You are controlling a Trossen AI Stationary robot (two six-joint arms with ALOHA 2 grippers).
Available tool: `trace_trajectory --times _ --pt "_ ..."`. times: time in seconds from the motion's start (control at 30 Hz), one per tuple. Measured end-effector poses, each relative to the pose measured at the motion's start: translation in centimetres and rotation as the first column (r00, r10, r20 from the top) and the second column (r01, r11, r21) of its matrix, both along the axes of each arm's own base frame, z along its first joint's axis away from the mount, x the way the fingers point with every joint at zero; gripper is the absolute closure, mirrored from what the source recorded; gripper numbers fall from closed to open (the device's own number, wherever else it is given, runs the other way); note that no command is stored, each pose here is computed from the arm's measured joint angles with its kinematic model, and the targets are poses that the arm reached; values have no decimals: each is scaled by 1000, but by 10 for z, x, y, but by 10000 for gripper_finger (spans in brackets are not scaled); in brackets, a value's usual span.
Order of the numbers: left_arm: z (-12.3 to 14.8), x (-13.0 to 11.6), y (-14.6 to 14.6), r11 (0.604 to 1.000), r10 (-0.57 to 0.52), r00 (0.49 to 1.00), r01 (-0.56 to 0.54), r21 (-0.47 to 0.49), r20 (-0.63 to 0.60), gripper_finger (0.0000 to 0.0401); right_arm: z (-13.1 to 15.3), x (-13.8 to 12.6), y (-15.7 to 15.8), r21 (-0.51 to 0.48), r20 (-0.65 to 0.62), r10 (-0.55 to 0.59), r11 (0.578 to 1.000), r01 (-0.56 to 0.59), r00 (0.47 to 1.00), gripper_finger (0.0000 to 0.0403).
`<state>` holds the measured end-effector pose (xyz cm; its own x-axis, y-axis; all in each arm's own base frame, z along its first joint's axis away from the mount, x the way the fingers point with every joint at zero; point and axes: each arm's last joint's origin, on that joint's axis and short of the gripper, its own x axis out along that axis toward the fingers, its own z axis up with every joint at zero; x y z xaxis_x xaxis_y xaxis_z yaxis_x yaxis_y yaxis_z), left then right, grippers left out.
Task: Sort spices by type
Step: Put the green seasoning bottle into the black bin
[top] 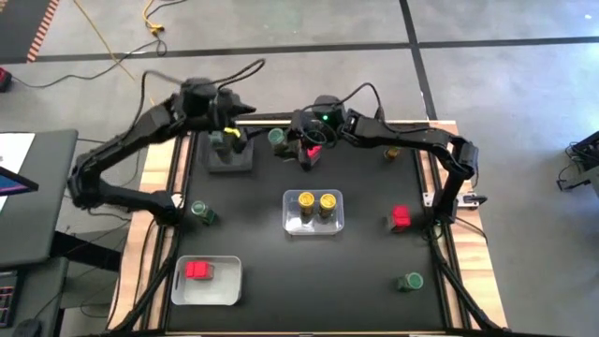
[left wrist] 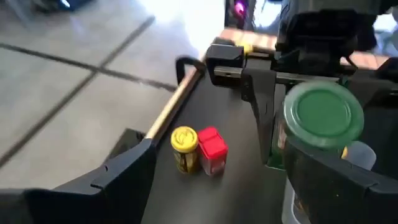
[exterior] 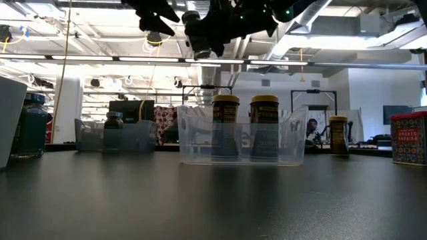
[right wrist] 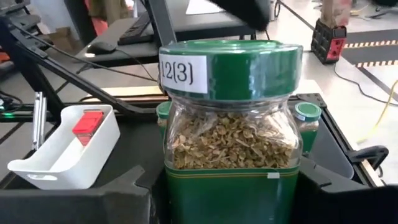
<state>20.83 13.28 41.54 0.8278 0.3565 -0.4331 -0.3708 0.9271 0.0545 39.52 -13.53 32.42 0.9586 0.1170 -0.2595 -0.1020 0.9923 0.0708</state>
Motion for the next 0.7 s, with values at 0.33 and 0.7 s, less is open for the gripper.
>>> trace_trajectory --times 0.33,0.7 --pt "36 30 24 976 -176 972 152 -159 -157 67 -1 0 -1 -5 -14 -29 1000 29 999 178" --pt "20 62 23 951 -268 929 214 -221 -254 67 -5 -1 0 -24 -44 -33 999 32 999 178"
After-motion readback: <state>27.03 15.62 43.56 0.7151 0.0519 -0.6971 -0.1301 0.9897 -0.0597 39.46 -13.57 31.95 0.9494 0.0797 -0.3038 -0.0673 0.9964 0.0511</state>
